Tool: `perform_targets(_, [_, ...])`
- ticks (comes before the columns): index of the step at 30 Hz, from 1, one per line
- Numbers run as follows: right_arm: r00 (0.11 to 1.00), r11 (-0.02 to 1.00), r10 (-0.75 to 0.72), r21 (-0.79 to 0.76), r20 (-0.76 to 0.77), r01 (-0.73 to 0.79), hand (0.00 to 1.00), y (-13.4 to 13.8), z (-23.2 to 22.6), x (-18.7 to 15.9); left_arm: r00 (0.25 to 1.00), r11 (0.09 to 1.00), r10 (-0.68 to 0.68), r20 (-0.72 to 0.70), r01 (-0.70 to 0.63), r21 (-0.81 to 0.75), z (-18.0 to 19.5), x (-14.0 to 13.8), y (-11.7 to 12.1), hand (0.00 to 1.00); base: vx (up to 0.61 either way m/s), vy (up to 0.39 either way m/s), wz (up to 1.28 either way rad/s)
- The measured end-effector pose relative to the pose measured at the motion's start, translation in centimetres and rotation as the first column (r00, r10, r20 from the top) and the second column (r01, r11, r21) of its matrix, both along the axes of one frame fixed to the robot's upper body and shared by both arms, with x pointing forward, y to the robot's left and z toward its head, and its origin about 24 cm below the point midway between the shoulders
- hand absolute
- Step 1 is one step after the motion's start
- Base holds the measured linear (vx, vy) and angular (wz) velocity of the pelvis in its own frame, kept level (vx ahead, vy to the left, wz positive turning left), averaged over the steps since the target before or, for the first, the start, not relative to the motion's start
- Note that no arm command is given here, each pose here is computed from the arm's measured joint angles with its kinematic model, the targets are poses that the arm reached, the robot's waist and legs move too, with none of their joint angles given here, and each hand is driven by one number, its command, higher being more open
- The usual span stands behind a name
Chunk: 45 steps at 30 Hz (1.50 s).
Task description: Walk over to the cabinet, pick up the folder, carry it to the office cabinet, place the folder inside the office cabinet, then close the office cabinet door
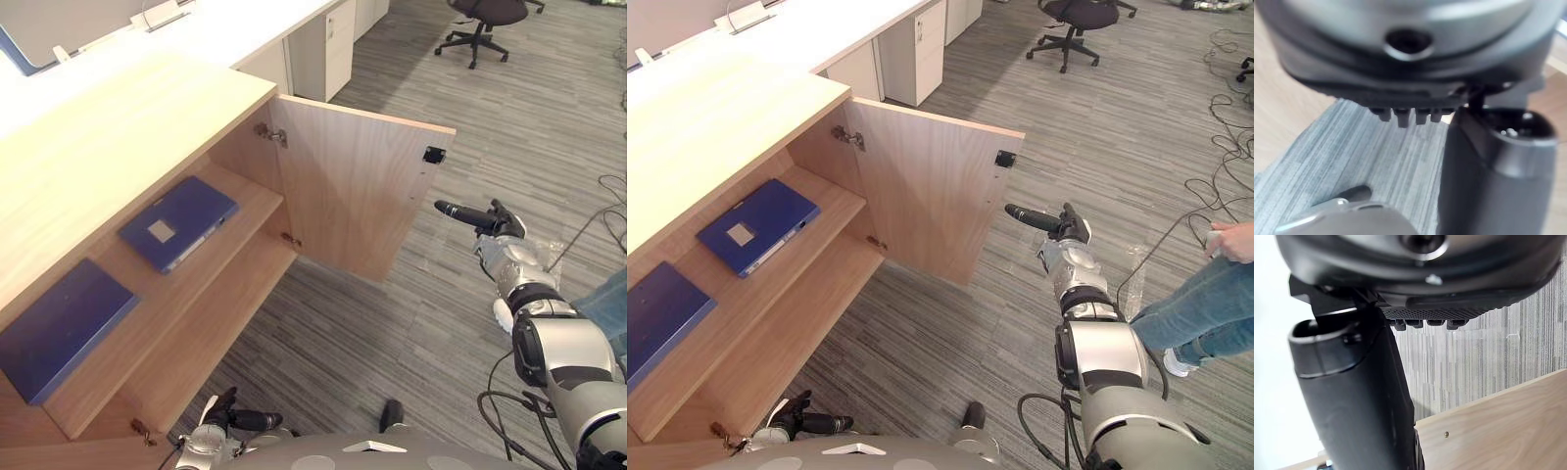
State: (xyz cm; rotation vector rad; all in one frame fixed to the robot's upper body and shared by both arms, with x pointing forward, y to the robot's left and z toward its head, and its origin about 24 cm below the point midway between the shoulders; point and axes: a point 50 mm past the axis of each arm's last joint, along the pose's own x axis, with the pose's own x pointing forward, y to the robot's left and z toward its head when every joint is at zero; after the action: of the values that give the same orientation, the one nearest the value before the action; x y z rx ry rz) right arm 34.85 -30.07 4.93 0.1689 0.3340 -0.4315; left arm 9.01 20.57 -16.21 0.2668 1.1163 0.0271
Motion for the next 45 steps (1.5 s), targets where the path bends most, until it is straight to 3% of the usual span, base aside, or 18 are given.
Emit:
perform_targets(15, [0.974,0.989,-0.002,0.142,0.228,-0.031,1.00,0.4,7.7,3.7,0.999,0.999,0.020,0.045,-0.018,-0.036,0.3,0.4,-0.4,1.00,-0.01,0.014,0.14])
perform_targets(23, [0.973,0.986,-0.052,0.167,0.226,0.014,1.00,-0.8,8.0,3.3,0.998,0.999,0.013,0.060,-0.010,-0.042,0.4,0.4,-0.5,1.00,0.00,0.004,0.05])
perform_targets(29, [0.979,0.997,-0.006,0.082,0.204,-0.011,1.00,-1.0,9.1,3.5,0.997,0.998,-0.020,0.073,0.023,-0.050,0.5,0.7,-0.9,1.00,-0.05,-0.023,0.07])
perform_targets(37, [0.978,0.970,0.187,-0.176,0.087,-0.170,1.00,0.3,10.0,4.2,0.994,0.998,-0.041,0.102,0.046,-0.051,0.8,1.1,-0.7,1.00,-0.08,-0.035,-0.04])
perform_targets(43, [0.905,0.843,0.425,-0.366,0.004,-0.394,1.00,2.4,10.1,3.9,0.993,0.998,-0.045,0.108,0.050,-0.040,0.9,1.3,-0.1,1.00,-0.04,-0.074,-0.13])
perform_targets(45, [0.853,0.760,0.519,-0.429,-0.052,-0.489,1.00,3.1,9.9,3.2,0.990,0.997,-0.075,0.117,0.077,-0.019,1.1,1.5,0.1,1.00,-0.03,-0.102,-0.16])
